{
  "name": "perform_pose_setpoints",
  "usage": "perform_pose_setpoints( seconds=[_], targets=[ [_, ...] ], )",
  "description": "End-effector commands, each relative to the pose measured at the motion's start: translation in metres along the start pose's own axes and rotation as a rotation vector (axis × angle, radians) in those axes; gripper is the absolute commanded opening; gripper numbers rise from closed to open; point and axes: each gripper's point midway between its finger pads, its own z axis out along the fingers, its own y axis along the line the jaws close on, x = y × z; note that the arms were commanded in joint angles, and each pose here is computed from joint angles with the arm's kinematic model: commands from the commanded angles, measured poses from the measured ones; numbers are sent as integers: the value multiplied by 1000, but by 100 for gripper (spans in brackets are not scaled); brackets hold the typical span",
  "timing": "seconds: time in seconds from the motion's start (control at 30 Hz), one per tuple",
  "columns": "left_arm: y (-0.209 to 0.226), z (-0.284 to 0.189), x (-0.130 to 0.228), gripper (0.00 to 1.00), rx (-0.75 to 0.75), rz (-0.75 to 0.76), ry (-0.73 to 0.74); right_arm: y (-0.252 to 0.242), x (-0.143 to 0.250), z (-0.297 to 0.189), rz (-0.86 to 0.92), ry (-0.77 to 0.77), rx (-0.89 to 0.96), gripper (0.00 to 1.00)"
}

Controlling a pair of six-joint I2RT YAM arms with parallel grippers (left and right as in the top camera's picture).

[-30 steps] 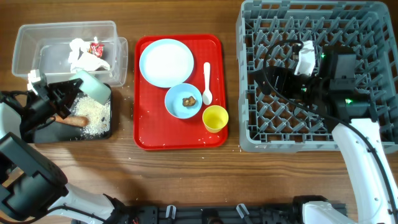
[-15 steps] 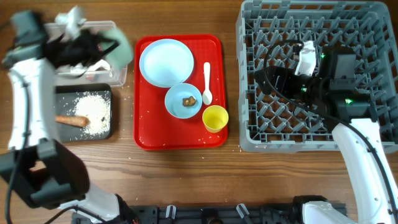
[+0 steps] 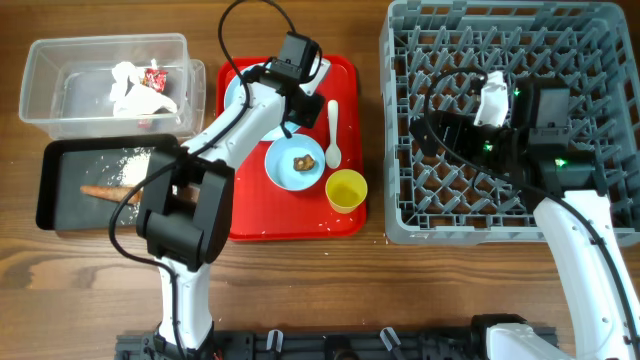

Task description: Sort waste into correct bins and load items into the dishwasher rack

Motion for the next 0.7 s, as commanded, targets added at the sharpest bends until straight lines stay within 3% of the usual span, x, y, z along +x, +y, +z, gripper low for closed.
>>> perform_pose_setpoints(
  seconds=[0.0, 0.03, 0.1, 0.17, 0.3, 0.5, 0.67],
  targets=[
    [11, -2, 1, 15, -31, 12, 3, -5, -5, -1, 2, -8, 36, 100],
    [11, -2, 0, 23, -35, 11, 2, -5, -5, -1, 2, -9, 35, 100],
    [19, -20, -10, 55, -72, -50, -25, -5, -5, -1, 2, -10, 35, 100],
    [20, -67, -25, 66, -67, -138, -67, -5, -5, -1, 2, -10, 35, 100],
    [-16, -112, 13, 63, 123, -156, 68, -5, -5, -1, 2, -10, 36, 100],
    [-44, -83, 94, 55, 180, -130, 328, -5, -5, -1, 2, -9, 35, 100],
    [-67, -78, 135, 57, 221, 52, 442, -5, -5, -1, 2, -9, 35, 100]
  ],
)
